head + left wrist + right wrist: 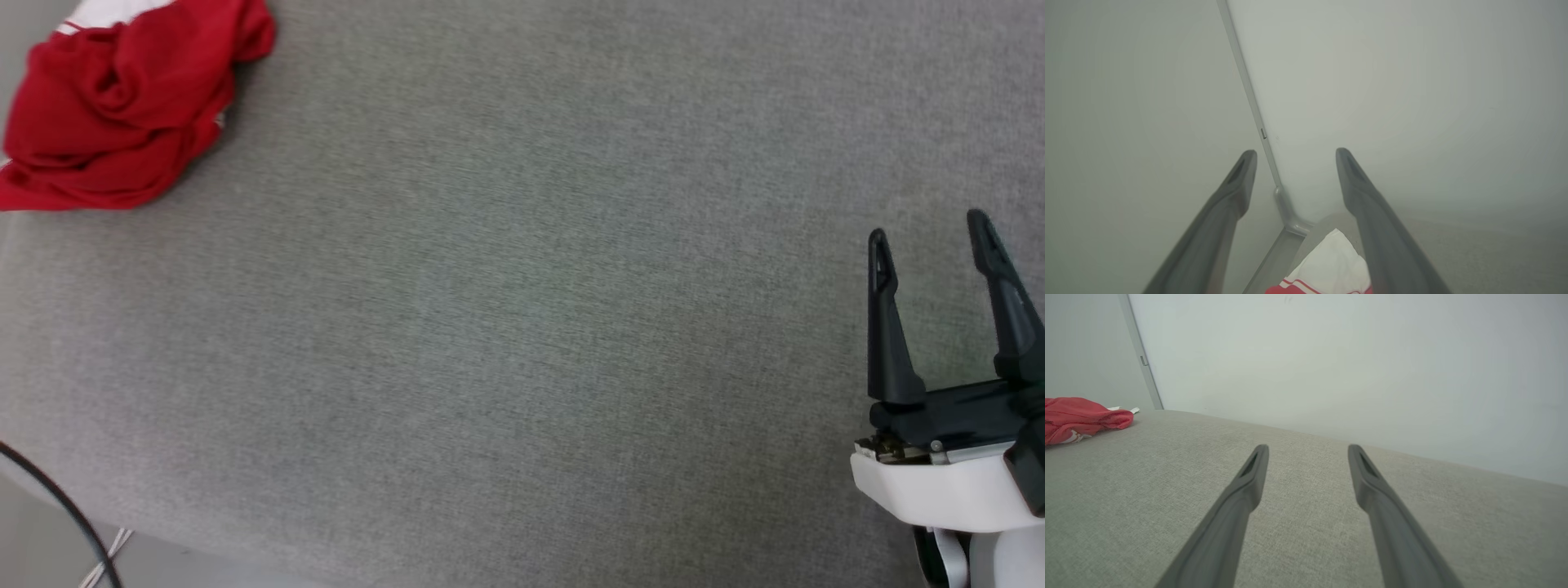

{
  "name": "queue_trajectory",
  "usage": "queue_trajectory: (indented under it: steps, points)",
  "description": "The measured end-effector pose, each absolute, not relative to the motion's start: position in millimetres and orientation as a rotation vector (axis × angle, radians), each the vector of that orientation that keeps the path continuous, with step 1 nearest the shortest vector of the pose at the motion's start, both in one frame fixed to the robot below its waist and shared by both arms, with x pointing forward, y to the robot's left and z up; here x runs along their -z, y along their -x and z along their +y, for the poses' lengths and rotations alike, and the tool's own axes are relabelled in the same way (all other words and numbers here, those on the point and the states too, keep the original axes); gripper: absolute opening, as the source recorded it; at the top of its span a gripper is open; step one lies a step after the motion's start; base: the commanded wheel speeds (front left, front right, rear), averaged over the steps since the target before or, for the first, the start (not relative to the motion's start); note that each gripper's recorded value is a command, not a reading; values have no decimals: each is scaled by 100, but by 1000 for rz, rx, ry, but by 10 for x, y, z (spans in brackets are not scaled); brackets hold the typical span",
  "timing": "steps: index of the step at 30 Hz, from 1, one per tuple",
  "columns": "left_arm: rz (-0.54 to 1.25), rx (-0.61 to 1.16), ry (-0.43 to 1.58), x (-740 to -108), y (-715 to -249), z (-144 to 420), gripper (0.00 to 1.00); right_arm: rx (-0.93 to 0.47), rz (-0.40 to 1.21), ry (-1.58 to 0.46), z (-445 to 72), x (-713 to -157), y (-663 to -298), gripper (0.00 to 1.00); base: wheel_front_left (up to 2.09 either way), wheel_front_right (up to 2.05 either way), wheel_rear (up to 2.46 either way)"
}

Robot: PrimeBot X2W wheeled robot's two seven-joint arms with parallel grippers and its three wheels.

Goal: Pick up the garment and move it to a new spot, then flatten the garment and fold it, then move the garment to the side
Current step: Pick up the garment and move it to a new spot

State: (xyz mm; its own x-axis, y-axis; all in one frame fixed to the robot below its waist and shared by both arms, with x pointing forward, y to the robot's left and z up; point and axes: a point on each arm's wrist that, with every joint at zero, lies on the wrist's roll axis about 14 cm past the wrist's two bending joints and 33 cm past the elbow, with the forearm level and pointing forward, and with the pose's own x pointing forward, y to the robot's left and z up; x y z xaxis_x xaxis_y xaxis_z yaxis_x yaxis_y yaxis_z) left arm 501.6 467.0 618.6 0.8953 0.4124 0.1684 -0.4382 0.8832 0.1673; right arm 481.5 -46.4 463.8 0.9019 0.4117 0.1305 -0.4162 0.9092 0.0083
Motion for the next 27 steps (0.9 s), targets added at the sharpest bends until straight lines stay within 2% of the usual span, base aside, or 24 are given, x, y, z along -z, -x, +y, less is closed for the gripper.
queue_trajectory:
  steps: [2,9,10,13,21,23,27]
  points:
    - [-62,-440,-179,-6049,-5140,4711,100,-419,-130,-20,-505,-4613,-4839,100,0,0,0]
    - [341,-393,-45,-5139,-5320,4655,100,-401,-124,16,-582,-4501,-4892,100,0,0,0]
    - [533,-366,61,-4752,-5268,4545,100,-401,-123,22,-588,-4467,-4906,100,0,0,0]
    - [723,-345,132,-4443,-5110,4474,100,-406,-120,28,-586,-4427,-4915,100,0,0,0]
    - [985,-301,273,-3878,-4843,4256,100,-415,-103,33,-578,-4291,-4950,100,0,0,0]
    - [1072,-305,255,-3705,-4699,4239,100,-417,-93,31,-574,-4251,-4948,100,0,0,0]
    - [1089,-309,281,-3600,-4684,4204,100,-427,-79,24,-543,-4200,-4932,100,0,0,0]
